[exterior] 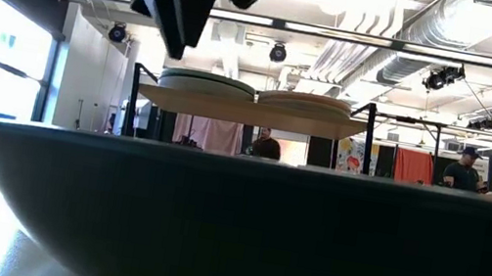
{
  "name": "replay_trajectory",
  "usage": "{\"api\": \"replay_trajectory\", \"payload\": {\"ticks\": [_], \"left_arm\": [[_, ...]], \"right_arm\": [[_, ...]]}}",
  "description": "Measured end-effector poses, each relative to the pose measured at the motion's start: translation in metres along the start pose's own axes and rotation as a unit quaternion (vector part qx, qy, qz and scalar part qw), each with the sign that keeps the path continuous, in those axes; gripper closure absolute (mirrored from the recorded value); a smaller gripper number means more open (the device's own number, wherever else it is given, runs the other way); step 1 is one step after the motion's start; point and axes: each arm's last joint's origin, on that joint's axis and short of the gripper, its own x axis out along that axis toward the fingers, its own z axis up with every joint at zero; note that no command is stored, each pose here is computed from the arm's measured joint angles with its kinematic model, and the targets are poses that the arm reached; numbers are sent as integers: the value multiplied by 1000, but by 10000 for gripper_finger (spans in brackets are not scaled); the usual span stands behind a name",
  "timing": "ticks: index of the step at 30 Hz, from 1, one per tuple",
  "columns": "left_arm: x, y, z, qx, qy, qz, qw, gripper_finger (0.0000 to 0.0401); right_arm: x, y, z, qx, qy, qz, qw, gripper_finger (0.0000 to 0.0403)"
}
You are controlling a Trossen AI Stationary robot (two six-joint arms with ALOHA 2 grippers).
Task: Place and stack plates onto a shelf
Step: Stack the blue plate on top of the light green plate on the shelf
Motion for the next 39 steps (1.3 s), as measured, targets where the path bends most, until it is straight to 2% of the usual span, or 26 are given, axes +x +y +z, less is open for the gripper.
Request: {"api": "replay_trajectory", "payload": {"ticks": [5, 19, 39], "left_arm": [[23, -15, -3, -1, 13, -3, 1000, 284], [63, -44, -4, 1, -7, -35, 999, 284], [113, -51, -4, -9, 29, -22, 999, 284]], "right_arm": [[-1, 5, -1, -6, -1, 3, 1000, 339], [-1, 7, -2, 3, -2, 1, 1000, 339], [-1, 8, -2, 6, -3, 3, 1000, 339]]}}
